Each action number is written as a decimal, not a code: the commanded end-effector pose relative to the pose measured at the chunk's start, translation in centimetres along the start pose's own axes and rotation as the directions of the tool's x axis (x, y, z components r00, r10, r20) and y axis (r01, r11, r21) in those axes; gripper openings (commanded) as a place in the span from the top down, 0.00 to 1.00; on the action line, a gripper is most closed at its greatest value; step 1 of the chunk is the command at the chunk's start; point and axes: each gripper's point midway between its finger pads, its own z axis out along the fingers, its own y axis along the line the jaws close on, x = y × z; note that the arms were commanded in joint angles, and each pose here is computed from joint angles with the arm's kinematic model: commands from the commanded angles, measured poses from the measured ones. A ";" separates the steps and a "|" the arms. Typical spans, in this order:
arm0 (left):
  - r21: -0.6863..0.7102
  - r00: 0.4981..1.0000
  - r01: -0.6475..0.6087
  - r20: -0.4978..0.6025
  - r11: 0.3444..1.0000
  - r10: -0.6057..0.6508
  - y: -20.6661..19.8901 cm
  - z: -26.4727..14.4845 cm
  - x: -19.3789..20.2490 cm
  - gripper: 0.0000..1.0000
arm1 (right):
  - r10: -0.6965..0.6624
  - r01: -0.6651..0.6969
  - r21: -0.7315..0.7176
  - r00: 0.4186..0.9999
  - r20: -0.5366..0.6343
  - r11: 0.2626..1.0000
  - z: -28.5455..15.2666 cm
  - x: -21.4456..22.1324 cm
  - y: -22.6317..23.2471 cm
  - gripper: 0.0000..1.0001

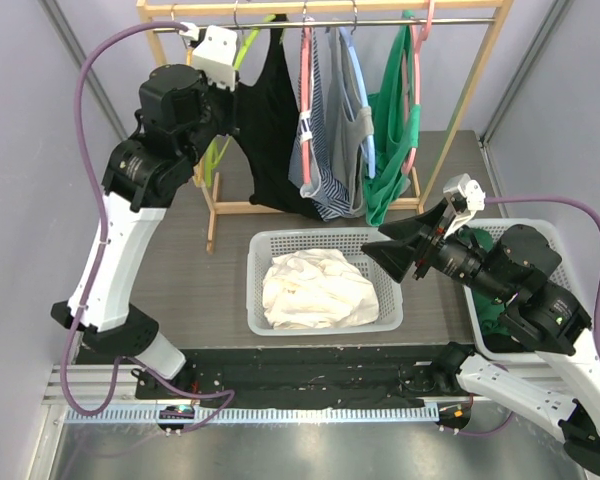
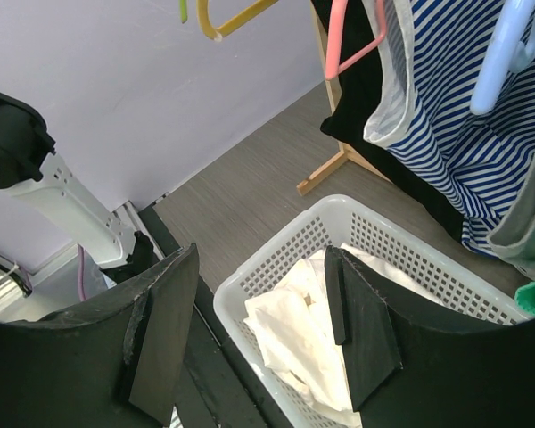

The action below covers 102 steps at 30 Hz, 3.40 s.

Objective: Remove the tank top from the hanger
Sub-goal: Pick up the hanger from the clothesline, then remove the tank top from the hanger.

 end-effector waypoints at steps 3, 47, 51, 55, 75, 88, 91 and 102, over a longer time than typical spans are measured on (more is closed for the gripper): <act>0.038 0.991 -0.001 0.131 0.999 -0.004 1.5 -6.0 -3.9 1.00 | -0.014 0.015 -0.029 0.998 0.054 0.999 -0.4 -2.1 0.9 0.34; 0.526 0.772 -0.194 0.602 0.828 -0.202 -1.2 -28.3 -16.5 1.00 | -0.005 0.007 -0.016 0.997 0.078 1.000 -1.2 -2.6 0.9 0.34; 0.570 0.777 -0.216 0.592 0.792 -0.214 -2.1 -28.9 -16.1 1.00 | -0.009 0.010 -0.013 0.997 0.079 1.000 -1.2 -2.7 0.9 0.34; 0.592 0.814 -0.227 0.551 0.773 -0.184 -3.1 -27.4 -14.7 1.00 | -0.009 0.010 -0.018 0.997 0.080 1.000 -1.0 -2.8 1.0 0.34; 0.801 0.990 -0.136 0.137 0.583 0.042 -9.7 -20.2 -0.7 1.00 | -0.076 0.066 0.055 0.973 0.220 0.996 -2.1 -7.4 0.5 0.31; 0.816 0.991 -0.125 0.128 0.564 0.036 -9.9 -20.7 -0.6 1.00 | -0.046 0.033 0.059 0.970 0.240 0.998 0.6 -6.5 -0.4 0.30; 0.821 0.992 -0.122 0.124 0.557 0.035 -10.0 -20.9 -0.6 1.00 | -0.034 0.019 0.062 0.966 0.257 0.998 1.3 -6.4 -0.7 0.28; 0.822 0.991 -0.129 0.130 0.555 0.039 -9.8 -21.6 -0.4 1.00 | -0.009 -0.004 0.046 0.957 0.289 0.999 3.9 -6.6 -1.1 0.28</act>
